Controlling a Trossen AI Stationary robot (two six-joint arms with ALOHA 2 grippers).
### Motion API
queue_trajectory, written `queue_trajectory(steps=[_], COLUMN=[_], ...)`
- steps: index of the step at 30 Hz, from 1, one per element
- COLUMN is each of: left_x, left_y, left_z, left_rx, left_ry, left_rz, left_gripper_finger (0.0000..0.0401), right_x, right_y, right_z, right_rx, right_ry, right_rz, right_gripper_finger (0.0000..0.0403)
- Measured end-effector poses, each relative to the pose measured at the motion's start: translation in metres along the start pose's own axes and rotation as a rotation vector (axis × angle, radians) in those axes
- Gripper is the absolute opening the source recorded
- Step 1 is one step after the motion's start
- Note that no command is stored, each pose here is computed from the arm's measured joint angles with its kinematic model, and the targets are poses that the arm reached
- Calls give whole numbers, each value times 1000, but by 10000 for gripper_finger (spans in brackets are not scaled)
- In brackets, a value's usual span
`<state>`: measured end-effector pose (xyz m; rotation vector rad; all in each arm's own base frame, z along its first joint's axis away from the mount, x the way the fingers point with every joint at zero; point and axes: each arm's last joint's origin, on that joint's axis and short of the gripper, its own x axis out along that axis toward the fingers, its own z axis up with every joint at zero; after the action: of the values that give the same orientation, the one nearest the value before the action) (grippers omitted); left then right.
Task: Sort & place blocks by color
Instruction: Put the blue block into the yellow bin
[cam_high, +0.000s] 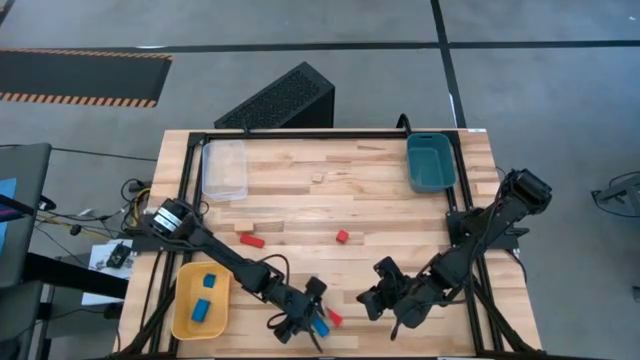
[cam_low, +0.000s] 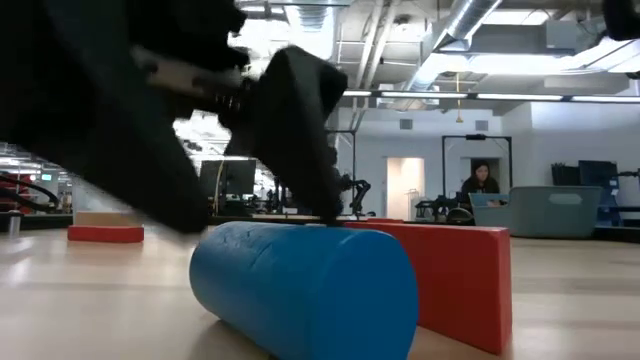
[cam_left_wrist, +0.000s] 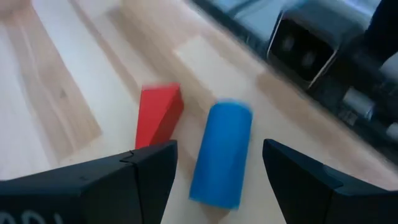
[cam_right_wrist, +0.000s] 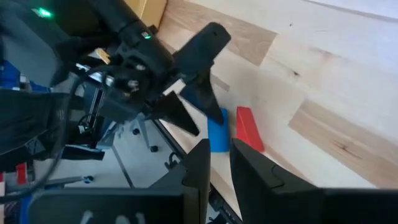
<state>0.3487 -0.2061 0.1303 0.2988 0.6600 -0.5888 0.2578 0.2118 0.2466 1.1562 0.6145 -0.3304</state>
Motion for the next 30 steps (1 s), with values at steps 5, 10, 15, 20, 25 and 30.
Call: queue_trajectory(steps=[5, 10, 15, 20, 25, 30], left_x=[9, 14, 14, 14, 14, 7], left_y=[3, 1, 1, 1, 2, 2], left_z=[-9, -13, -13, -13, -13, -9], left_rx=[-4, -15, -18, -45, -152, -314], left_ry=[31, 28, 29, 29, 29, 38], left_rz=[1, -11, -8, -10, -7, -3], left_gripper_finger=[228, 220, 175, 115, 98, 118], right_x=[2, 2, 2, 2, 2, 2], right_y=[0, 2, 2, 2, 2, 2], right_z=[4, 3, 3, 3, 4, 5], right_rx=[9, 15, 16, 16, 8, 4], right_ry=[-9, -8, -8, -10, -13, -58], right_rz=[-1, 12, 14, 15, 14, 16], right_gripper_finger=[87, 87, 87, 87, 87, 87])
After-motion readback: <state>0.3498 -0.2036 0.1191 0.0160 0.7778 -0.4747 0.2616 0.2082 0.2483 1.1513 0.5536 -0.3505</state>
